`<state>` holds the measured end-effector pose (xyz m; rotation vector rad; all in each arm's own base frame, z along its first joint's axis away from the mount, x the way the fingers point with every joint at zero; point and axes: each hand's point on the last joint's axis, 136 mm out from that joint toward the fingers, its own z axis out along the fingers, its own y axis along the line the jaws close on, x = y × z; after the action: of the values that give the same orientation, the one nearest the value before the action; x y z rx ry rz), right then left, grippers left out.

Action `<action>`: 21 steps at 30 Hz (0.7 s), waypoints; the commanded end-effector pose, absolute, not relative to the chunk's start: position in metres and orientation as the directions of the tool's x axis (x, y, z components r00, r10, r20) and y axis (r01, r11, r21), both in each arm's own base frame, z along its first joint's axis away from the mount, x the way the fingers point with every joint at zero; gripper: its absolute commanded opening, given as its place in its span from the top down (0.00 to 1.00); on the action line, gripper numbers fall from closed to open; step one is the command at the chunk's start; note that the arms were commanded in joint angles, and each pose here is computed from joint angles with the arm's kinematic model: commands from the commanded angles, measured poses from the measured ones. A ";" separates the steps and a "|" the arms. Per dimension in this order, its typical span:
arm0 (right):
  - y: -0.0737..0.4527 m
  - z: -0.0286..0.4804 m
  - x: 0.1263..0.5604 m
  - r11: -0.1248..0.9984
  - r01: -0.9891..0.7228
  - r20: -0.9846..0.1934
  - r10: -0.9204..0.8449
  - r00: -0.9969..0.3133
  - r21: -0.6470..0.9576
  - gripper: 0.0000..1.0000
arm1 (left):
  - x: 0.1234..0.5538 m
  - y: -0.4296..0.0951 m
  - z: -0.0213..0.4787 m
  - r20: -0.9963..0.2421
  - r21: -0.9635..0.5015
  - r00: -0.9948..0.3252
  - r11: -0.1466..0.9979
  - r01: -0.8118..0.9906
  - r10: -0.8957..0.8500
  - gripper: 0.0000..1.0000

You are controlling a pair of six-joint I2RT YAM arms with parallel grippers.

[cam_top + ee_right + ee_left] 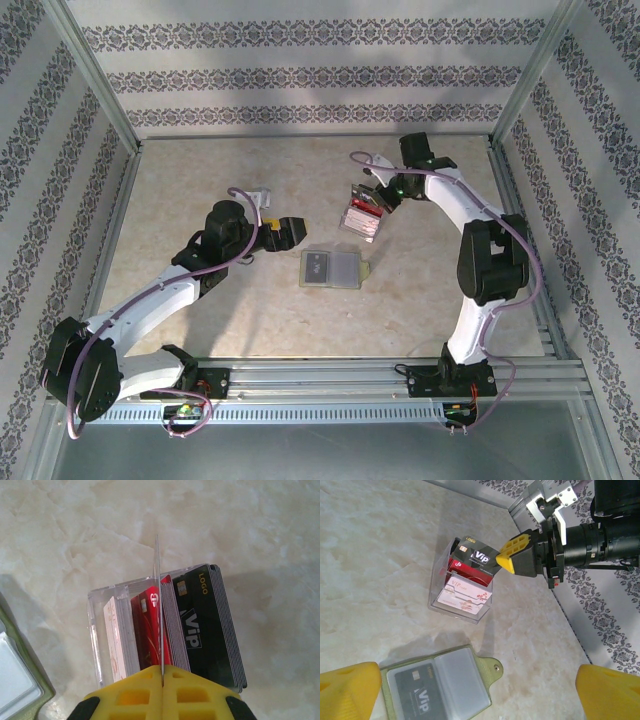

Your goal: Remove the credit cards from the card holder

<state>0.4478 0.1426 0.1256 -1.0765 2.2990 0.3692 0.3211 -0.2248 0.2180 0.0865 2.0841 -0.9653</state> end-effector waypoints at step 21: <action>0.130 0.134 0.477 0.633 -0.773 -0.662 -0.561 -0.497 0.044 1.00 | 0.325 -0.217 0.207 -0.676 -0.618 -0.685 0.713 0.329 -0.270 0.01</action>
<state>0.4709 0.1300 0.1289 -1.0243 2.2711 0.4259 0.3235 -0.2215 0.2152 0.0712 2.0928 -0.9618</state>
